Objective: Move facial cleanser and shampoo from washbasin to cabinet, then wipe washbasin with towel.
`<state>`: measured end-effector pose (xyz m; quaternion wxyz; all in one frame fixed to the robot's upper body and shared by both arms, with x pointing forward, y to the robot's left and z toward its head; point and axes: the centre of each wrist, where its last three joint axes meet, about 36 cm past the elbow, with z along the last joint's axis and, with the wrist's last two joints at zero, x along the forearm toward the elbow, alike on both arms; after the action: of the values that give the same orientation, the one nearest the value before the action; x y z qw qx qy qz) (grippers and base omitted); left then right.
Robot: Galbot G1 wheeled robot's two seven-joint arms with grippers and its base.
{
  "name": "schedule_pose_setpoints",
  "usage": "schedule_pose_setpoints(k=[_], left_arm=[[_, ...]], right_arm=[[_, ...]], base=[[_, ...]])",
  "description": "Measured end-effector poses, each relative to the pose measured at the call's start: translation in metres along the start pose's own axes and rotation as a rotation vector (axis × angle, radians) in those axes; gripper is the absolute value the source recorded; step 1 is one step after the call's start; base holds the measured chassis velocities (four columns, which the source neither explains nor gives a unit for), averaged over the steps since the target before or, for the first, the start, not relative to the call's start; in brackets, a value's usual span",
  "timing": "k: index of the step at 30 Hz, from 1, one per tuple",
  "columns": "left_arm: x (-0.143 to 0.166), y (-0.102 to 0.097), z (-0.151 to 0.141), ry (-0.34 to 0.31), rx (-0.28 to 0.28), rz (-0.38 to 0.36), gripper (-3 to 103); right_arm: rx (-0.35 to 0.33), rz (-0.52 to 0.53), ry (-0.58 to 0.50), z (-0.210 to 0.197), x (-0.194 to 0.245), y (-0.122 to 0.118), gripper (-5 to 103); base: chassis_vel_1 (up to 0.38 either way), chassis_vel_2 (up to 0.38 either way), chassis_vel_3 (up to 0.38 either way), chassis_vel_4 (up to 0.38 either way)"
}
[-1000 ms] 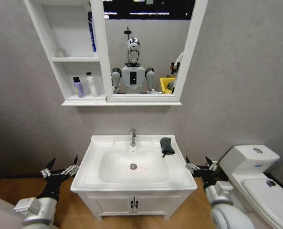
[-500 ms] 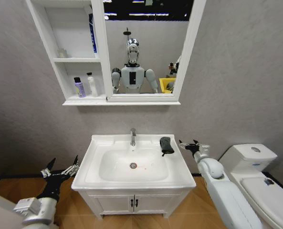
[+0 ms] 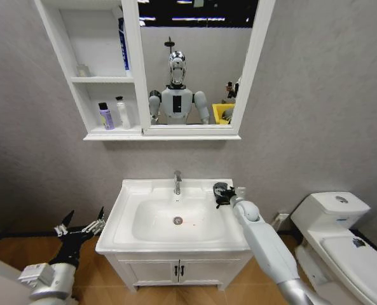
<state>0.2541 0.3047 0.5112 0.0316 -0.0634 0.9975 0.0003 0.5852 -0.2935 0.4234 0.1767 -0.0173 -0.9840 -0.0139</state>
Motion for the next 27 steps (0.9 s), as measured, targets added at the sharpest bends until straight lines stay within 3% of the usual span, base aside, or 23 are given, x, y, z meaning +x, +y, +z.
schedule_pose_setpoints(k=[17, 19, 22, 23, 27], left_arm=[[0.0, 0.0, 0.0, 0.0, 0.0, 0.0, 100], [0.0, 0.0, 0.0, 0.0, 0.0, 0.0, 100], [0.0, 0.0, 0.0, 0.0, 0.0, 0.0, 100], [0.0, 0.0, 0.0, 0.0, 0.0, 0.0, 100], [0.0, 0.0, 0.0, 0.0, 0.0, 0.0, 100]], right_arm=[[-0.033, 0.023, 0.048, 0.019, -0.022, -0.014, 97], [-0.035, 0.022, 0.052, 0.021, -0.023, -0.015, 94], [-0.04, 0.018, 0.055, 0.026, -0.025, -0.017, 78], [-0.04, 0.018, 0.055, 0.026, -0.025, -0.017, 78], [-0.045, 0.013, 0.053, 0.031, -0.025, -0.017, 61]], base=[[0.0, 0.0, 0.0, 0.0], [0.0, 0.0, 0.0, 0.0], [0.0, 0.0, 0.0, 0.0], [0.0, 0.0, 0.0, 0.0], [0.0, 0.0, 0.0, 0.0]])
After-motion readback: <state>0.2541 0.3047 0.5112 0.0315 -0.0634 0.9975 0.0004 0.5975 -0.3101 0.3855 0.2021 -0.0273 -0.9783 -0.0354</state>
